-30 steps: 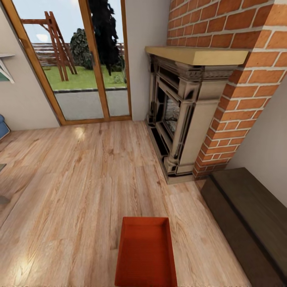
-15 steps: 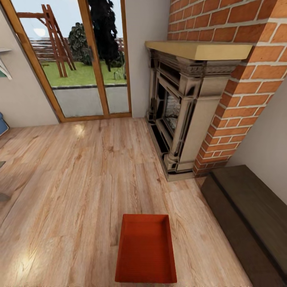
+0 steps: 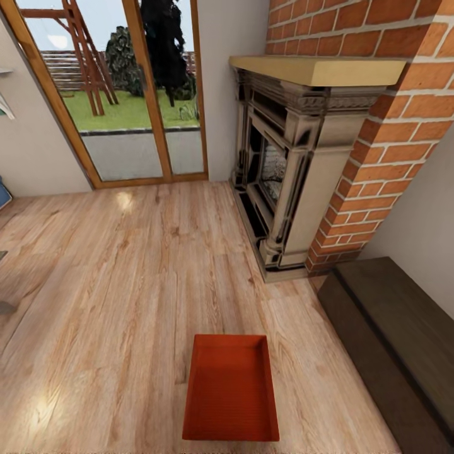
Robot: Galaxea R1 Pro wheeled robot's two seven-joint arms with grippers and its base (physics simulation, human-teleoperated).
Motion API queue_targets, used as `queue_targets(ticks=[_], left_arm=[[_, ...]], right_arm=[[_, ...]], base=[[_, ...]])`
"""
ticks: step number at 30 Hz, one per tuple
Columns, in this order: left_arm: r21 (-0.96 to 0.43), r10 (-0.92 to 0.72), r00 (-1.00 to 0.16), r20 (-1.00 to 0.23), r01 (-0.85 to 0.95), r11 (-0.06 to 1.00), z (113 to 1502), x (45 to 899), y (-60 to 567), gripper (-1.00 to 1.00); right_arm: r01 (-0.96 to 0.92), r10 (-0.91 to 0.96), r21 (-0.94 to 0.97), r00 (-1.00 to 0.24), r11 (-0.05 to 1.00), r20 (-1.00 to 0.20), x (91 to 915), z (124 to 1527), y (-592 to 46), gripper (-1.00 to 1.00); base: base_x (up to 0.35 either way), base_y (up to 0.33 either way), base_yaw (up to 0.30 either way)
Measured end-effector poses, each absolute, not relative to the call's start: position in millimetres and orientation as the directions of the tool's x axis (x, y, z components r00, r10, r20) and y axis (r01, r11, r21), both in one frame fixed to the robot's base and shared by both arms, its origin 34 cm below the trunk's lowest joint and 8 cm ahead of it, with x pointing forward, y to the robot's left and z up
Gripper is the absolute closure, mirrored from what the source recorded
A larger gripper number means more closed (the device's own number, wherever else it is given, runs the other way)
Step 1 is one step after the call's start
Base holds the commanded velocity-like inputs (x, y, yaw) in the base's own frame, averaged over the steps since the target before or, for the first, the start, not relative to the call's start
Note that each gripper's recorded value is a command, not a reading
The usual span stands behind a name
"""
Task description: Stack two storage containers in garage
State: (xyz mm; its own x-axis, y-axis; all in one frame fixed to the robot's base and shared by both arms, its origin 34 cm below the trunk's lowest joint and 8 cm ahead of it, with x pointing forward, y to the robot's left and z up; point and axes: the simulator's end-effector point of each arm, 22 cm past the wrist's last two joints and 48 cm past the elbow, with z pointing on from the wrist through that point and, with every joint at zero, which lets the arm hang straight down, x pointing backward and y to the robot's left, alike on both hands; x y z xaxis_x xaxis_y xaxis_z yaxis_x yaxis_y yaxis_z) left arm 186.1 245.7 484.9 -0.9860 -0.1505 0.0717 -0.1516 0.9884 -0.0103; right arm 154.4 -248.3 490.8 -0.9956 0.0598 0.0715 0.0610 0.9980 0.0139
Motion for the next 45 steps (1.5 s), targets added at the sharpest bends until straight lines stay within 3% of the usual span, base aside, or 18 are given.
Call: queue_targets(ticks=[45], left_arm=[[-0.002, -0.151, -0.980, 0.128, -0.152, 0.988, 483, 163, 245, -1.00]], right_arm=[[0.062, 0.060, 0.010, -0.990, 0.998, 0.129, 131, 491, -249, -1.00]], base=[[0.000, 0.000, 0.000]])
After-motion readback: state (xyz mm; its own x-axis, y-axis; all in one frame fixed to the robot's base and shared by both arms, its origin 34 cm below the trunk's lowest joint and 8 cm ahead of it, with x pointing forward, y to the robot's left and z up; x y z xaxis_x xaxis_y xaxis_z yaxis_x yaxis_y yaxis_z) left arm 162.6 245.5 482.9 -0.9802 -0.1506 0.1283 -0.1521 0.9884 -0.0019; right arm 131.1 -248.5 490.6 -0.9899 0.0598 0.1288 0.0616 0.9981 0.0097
